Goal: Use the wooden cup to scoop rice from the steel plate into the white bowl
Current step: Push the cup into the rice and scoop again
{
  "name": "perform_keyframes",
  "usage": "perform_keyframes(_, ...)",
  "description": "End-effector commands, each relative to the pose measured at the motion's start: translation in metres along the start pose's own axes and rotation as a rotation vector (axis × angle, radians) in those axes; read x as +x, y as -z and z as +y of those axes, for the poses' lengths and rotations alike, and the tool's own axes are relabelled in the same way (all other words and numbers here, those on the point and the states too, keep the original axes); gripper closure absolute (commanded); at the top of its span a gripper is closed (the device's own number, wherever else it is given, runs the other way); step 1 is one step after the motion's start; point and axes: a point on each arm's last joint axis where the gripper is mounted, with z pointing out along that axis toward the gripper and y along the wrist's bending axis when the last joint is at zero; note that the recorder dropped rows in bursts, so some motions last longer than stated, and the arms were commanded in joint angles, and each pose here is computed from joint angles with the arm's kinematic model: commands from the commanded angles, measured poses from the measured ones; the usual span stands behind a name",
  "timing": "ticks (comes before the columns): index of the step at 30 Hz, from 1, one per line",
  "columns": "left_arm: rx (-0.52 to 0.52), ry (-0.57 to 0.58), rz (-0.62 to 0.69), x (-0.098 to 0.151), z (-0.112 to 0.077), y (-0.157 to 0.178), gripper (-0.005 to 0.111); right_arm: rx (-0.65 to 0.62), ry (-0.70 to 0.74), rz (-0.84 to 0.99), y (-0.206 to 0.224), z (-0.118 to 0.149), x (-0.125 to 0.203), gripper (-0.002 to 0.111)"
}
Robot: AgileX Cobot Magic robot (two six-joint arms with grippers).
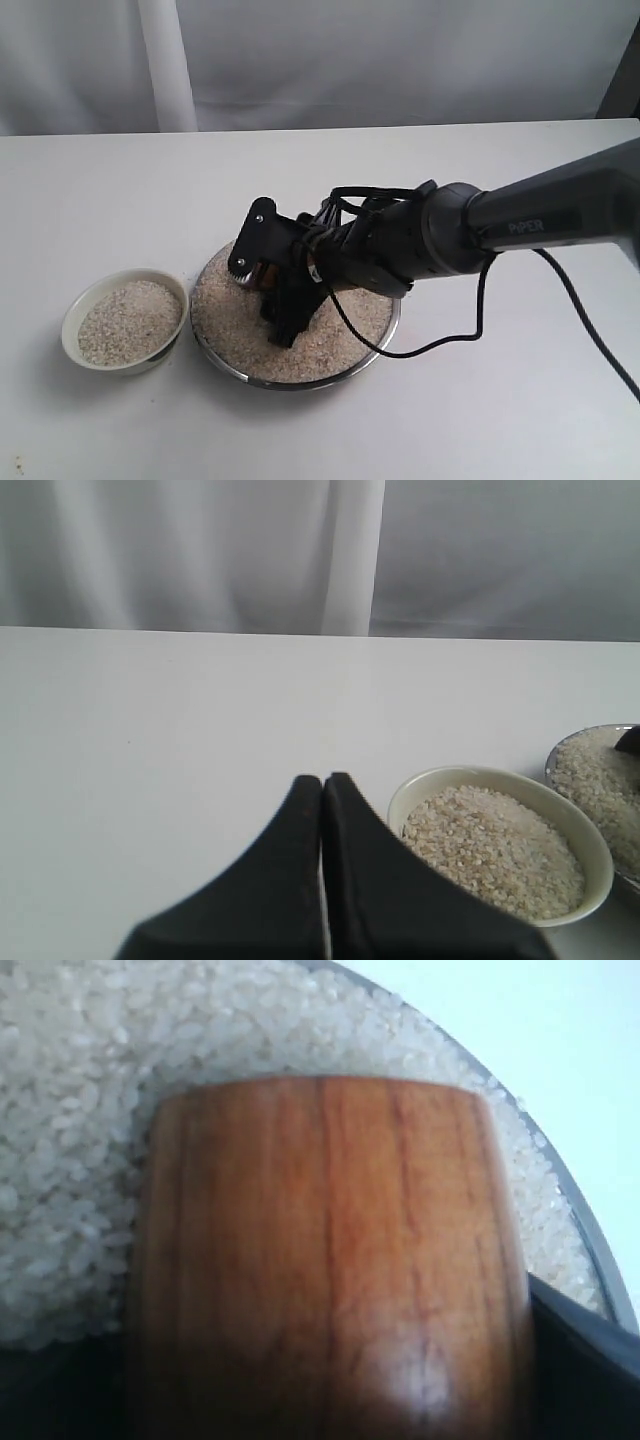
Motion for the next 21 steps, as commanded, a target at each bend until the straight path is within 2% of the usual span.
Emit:
perform_keyframes(1, 0.008, 0.007, -0.012, -0.003, -0.001, 0.001, 0.107, -0.022, -0.017, -0.030, 0.001, 0.009, 0.017, 0.105)
perform_keyframes(5, 0.008, 0.007, -0.012, -0.003, -0.001, 0.001, 0.107, -0.004, -0.045, -0.094, 0.017, 0.006, 0.019, 0.105)
perform_keyframes(21, 0.008, 0.007, -0.012, -0.003, -0.001, 0.001, 0.107, 0.075, -0.215, -0.428, 0.029, 0.011, 0.031, 0.105)
